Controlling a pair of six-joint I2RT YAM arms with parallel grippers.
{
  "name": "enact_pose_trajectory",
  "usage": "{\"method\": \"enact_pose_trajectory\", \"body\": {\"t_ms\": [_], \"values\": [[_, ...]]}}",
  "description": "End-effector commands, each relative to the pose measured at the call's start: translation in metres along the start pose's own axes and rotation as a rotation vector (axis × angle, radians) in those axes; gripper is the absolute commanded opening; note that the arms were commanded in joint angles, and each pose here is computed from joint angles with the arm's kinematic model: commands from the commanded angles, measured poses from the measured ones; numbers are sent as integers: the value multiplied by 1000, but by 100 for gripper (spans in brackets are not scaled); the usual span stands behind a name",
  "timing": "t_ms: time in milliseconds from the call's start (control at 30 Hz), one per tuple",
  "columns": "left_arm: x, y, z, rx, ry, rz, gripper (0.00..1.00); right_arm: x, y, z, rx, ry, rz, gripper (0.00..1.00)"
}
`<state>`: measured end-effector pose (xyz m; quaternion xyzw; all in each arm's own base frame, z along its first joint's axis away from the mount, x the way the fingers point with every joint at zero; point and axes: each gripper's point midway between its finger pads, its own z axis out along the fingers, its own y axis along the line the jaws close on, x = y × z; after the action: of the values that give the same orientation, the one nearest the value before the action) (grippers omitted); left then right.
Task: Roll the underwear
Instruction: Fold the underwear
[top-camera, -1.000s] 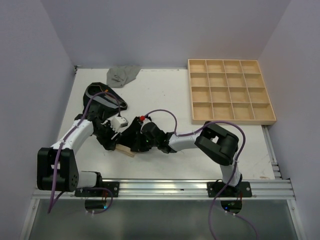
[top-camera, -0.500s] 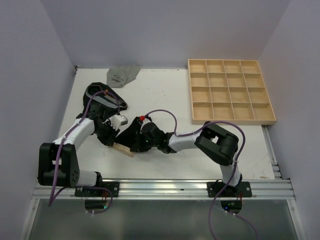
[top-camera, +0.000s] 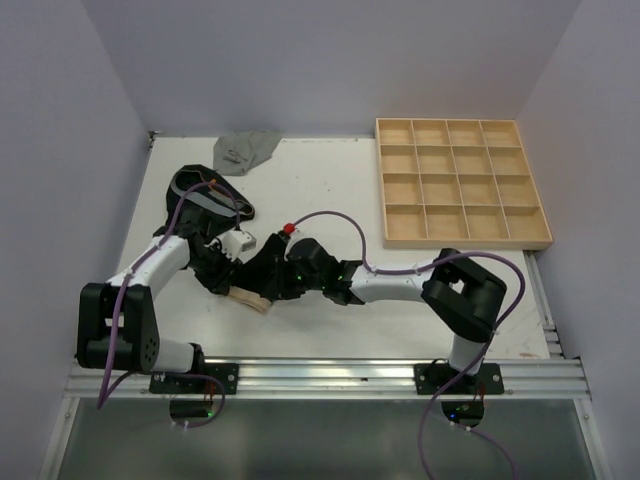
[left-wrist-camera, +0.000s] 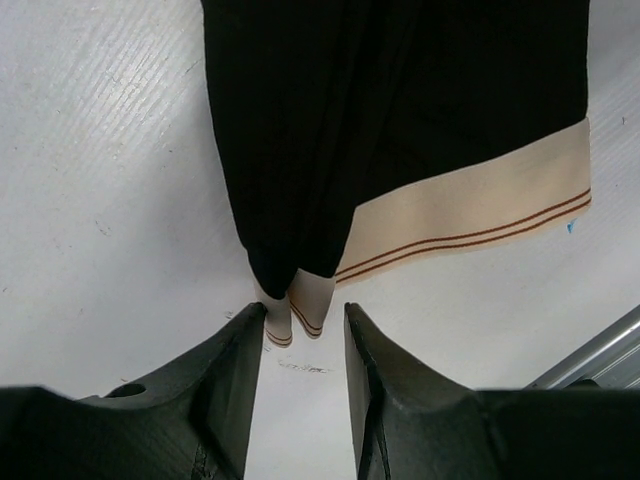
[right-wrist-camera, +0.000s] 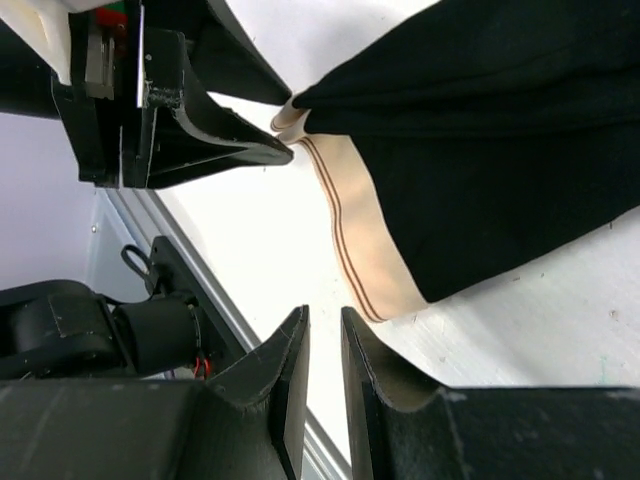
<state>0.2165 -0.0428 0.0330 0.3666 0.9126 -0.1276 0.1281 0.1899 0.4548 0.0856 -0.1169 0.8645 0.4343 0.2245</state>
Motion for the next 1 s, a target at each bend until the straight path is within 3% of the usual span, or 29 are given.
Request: {"method": "enact_pose_trajectory", "body": {"t_ms": [0, 233, 467, 967], "values": [[-9, 4, 2, -10, -23, -2, 42, 6, -9, -7, 47, 10, -7, 23], [-9, 4, 4, -1, -24, -3, 27, 26, -32, 15, 84, 62, 23, 22], [-12, 3, 0, 1, -27, 2, 0, 38, -45, 34, 95, 96, 43, 21], [-33, -5, -29, -65, -51, 53, 0, 34, -35, 28, 82, 100, 9, 20]]}}
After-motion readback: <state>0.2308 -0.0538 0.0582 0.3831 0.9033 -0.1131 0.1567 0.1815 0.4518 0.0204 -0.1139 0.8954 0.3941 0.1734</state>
